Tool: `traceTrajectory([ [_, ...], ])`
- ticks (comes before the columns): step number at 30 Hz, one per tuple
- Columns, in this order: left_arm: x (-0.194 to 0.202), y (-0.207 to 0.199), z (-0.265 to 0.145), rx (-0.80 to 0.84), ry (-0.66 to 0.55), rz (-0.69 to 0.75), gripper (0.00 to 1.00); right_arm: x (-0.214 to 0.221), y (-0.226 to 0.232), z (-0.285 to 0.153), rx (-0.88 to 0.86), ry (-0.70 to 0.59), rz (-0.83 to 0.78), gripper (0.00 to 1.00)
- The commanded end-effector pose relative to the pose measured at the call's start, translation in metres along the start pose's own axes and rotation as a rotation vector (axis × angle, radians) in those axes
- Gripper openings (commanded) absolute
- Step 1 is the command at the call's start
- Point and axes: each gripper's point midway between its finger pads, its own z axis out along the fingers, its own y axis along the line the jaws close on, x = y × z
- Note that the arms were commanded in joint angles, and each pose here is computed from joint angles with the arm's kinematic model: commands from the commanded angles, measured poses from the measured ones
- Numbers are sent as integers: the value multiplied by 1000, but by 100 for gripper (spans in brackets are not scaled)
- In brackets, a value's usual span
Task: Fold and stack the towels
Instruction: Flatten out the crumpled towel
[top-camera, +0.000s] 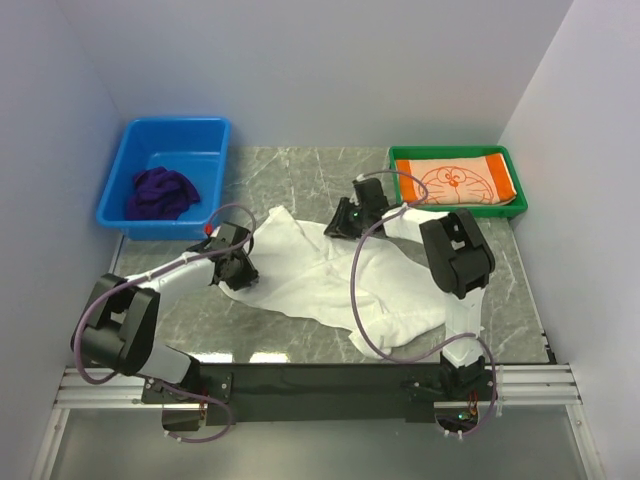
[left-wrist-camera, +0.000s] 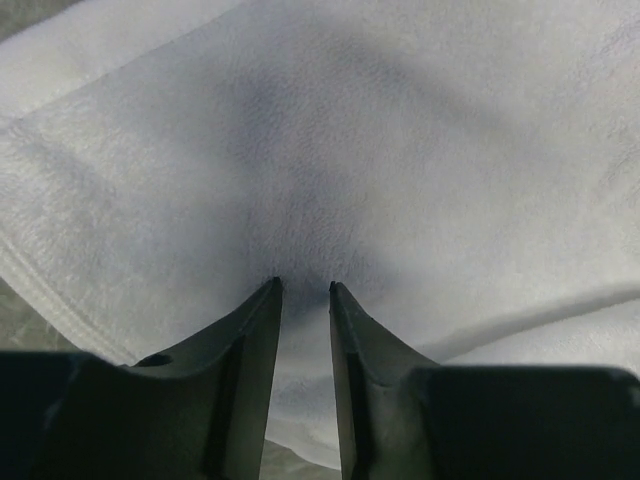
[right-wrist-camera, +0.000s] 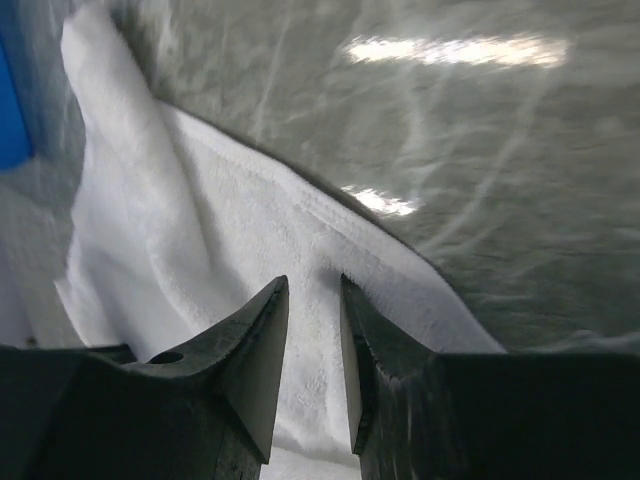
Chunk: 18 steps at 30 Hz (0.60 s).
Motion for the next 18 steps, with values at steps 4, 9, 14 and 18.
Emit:
traceTrajectory([
  [4,34,35,8,-65,77,-35,33,-22,-75,-21,197,-97,204,36],
  [9,32,37,5,-77,69,-26,34,-26,-94,-34,252,-132,243,36],
  [14,20,24,3,-58,52,-14,36,-29,-92,-41,245,-155,234,36],
  [18,3,8,13,-71,46,10,38,-34,-96,-53,285,-195,211,36],
])
